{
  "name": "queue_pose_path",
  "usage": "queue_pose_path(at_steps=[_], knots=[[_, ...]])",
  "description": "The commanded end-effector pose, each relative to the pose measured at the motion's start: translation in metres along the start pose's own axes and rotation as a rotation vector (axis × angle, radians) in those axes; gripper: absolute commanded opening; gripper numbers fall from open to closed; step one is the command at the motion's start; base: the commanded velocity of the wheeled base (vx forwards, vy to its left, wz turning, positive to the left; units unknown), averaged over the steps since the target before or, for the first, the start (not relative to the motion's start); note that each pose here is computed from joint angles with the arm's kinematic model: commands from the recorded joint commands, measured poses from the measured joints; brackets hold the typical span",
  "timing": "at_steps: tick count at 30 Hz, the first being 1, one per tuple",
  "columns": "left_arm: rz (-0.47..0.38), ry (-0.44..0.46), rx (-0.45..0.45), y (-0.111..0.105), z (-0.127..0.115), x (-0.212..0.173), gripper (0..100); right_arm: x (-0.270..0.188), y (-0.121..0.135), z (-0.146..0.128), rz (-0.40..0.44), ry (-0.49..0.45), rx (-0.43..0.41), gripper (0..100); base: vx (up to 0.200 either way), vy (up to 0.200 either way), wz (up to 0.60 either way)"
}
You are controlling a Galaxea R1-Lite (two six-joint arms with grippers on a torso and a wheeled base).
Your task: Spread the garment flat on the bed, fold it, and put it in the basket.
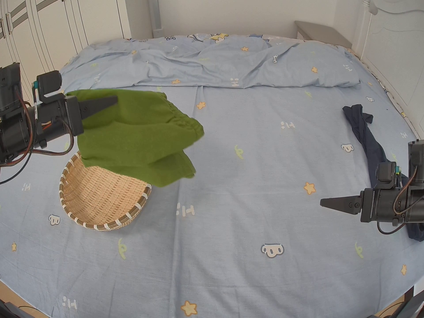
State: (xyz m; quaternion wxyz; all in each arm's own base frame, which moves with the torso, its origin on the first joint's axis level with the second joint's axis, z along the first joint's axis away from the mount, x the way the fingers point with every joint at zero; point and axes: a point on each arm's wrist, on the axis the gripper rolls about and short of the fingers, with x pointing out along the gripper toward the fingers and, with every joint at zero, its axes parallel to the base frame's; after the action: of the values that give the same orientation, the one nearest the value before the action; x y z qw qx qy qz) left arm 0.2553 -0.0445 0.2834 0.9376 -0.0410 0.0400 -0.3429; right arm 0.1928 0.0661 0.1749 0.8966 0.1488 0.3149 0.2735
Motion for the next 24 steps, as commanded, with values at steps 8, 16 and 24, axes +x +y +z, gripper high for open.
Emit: queue_pose_path(at_steps=[8,16,24], knots=[[0.152,-0.092,-0.075,0.069,-0.024,0.009,0,-0.005,0.003,0.001,0.008,-0.018,-0.010,100,0.000,0.000,0.00],[0.229,-0.012,-0.151,0.085,-0.053,-0.004,0,-0.006,0.004,0.001,0.010,-0.022,-0.012,100,0.000,0.000,0.00],[0.285,0.067,-0.230,0.082,-0.075,-0.023,0,-0.010,0.009,0.000,0.028,-0.028,-0.026,100,0.000,0.000,0.00]])
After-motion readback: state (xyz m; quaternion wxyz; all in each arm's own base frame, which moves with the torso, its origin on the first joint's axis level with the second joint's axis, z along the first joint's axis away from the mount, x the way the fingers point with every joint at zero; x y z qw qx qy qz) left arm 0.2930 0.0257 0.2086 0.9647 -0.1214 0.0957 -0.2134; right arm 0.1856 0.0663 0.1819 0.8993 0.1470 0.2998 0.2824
